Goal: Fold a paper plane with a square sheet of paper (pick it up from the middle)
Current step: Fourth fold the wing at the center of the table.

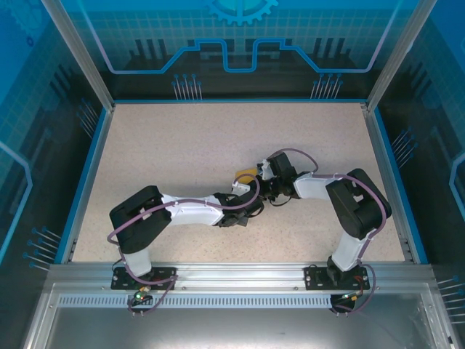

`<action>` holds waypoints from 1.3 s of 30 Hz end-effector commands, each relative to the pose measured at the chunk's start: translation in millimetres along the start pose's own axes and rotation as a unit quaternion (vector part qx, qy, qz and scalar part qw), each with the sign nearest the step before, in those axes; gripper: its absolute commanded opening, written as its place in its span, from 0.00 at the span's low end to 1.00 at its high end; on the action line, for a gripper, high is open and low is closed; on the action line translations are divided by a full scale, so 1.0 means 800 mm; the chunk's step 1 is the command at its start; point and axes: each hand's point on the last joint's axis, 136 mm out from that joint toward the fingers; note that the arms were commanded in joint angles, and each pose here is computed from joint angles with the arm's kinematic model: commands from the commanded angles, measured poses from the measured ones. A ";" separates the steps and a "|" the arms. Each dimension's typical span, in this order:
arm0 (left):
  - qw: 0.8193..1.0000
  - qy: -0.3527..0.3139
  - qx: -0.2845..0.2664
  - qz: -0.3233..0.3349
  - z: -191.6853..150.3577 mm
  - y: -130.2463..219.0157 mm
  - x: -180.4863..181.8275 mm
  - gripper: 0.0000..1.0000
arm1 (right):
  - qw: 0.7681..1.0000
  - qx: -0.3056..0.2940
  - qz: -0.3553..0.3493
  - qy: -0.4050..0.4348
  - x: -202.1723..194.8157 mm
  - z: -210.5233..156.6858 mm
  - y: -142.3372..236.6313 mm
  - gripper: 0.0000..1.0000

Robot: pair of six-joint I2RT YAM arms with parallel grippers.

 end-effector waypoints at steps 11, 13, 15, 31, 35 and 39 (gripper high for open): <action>1.000 0.008 -0.024 0.012 0.011 0.012 0.006 0.28 | 1.000 0.006 0.008 0.004 0.014 0.002 0.007 0.08; 1.000 0.007 -0.028 0.010 0.013 0.013 0.006 0.29 | 1.000 0.006 0.008 0.004 0.014 0.003 0.007 0.08; 0.999 0.005 -0.031 0.014 0.014 0.013 0.007 0.29 | 1.000 0.005 0.009 0.005 0.015 0.003 0.008 0.08; 0.999 0.001 -0.030 0.026 0.014 0.010 0.011 0.17 | 1.000 0.006 0.008 0.005 0.016 0.003 0.010 0.08; 0.999 -0.001 -0.031 0.026 0.014 0.010 0.011 0.12 | 1.000 0.005 0.011 0.007 0.019 0.001 0.012 0.09; 0.999 0.001 -0.032 0.025 0.015 0.011 0.011 0.08 | 1.000 -0.001 0.010 0.008 0.021 0.002 0.017 0.15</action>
Point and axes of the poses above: each hand's point on the last joint's axis, 136 mm out from that joint toward the fingers, its own y axis back along the fingers, its own x axis along the line the jaws close on, z = x × y, and after that the axes turned 7 degrees about -y, right-handed
